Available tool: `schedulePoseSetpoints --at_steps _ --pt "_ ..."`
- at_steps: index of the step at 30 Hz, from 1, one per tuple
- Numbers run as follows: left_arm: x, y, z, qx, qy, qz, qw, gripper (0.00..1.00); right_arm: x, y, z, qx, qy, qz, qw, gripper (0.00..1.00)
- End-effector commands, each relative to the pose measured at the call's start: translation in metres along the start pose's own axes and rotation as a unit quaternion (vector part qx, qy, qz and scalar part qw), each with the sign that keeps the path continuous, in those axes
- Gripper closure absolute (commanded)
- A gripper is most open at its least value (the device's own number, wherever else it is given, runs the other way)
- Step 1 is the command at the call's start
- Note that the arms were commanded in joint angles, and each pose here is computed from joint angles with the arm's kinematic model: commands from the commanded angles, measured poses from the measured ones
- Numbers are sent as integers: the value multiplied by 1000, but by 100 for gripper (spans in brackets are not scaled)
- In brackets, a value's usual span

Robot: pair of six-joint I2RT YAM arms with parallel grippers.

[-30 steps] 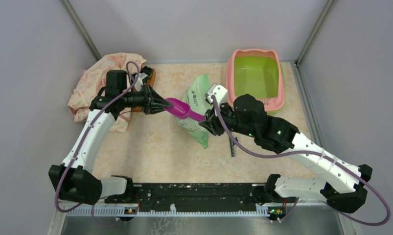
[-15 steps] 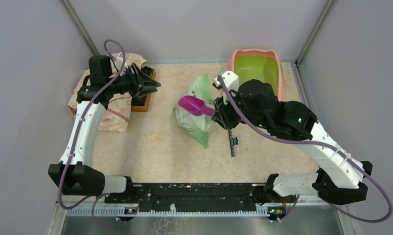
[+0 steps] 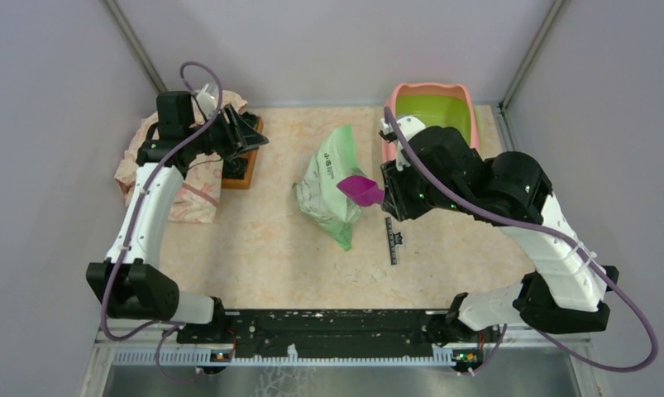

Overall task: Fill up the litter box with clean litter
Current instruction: 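Scoop the cat litter from the cat litter bag.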

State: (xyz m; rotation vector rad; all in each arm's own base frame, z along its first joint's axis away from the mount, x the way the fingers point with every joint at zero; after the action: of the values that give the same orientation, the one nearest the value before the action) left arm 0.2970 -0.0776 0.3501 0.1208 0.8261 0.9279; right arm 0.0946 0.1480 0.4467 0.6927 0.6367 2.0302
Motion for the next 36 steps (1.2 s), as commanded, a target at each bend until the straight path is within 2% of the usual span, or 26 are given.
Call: schedulePoseSetpoints --at_steps 1,9,25,36 --pt "7 -7 1 -7 -32 -7 999 48 -12 0 -13 17 -39 -24 999 100" --pt "13 -16 0 -5 -30 -21 999 48 -31 -20 -21 47 -49 -75 995 100" --pt "20 -23 -5 -5 -28 -19 999 48 -21 -67 16 90 -8 -64 994 100" --pt "56 -49 -28 7 -8 47 999 48 -14 -116 41 116 -22 -50 992 100"
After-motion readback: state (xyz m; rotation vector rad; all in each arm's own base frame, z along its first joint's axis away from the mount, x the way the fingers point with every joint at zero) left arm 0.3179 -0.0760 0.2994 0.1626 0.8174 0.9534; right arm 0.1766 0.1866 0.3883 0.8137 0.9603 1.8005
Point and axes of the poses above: each gripper's point midway between its finger pads, its own y axis back along the fingers, its own x axis along the line the jaws close on, z = x × y, the point moved 10 cm from there along y, back along the fingers, and after that the axes turned 10 degrees about -y, right-handed, at the moved point
